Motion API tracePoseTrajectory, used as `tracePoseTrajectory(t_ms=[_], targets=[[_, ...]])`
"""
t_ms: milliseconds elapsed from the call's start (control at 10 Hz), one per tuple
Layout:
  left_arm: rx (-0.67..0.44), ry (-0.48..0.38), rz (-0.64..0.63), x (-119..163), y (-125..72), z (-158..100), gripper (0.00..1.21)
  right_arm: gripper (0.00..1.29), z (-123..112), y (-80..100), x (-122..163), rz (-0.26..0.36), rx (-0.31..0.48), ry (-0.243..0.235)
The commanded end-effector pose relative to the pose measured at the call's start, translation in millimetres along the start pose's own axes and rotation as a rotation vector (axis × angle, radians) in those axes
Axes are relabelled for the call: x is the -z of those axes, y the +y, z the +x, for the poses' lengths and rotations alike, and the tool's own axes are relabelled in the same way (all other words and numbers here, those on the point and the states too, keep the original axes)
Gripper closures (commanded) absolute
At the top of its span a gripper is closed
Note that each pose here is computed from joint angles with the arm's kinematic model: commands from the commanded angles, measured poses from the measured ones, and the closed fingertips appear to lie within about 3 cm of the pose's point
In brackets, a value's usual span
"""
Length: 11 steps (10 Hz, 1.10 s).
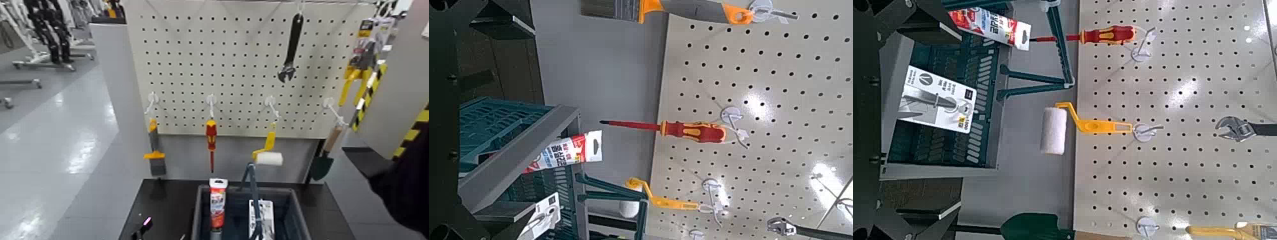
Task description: Put the black wrench into the crate.
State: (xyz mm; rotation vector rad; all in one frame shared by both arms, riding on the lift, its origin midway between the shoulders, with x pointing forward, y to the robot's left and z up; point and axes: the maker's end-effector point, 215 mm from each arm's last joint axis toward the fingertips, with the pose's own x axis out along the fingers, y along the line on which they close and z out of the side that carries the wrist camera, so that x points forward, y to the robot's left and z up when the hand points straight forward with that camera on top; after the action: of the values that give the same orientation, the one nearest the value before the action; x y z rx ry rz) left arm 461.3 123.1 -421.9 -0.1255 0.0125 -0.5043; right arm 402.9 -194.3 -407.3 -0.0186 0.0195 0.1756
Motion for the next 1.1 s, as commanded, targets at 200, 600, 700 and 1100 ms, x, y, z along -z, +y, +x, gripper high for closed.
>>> tracePoseTrajectory(t_ms=[200,600,700,1100], targets=[[0.003,-0.003,-0.001,-0.9,-0.3,0.5,0.10,0.15,0.2,0.1,-0.8,0.000,0.000,-0.002],[-0.002,-0.003,-0.006,-0.3,1.0,0.2,0.10,0.16,1.5,-2.6,-6.1,-0.032,-0.004,-0.007],[-0.002,-0.003,-0.008,0.1,0.6,0.4,0.10,0.16,6.2,-3.6,-9.1,-0.036,-0.012,-0.008],[-0.004,-0.004,-0.013,0.4,0.2,0.7,0.10,0.15,34.1,-19.2,-38.5,-0.016,-0.062,-0.020]])
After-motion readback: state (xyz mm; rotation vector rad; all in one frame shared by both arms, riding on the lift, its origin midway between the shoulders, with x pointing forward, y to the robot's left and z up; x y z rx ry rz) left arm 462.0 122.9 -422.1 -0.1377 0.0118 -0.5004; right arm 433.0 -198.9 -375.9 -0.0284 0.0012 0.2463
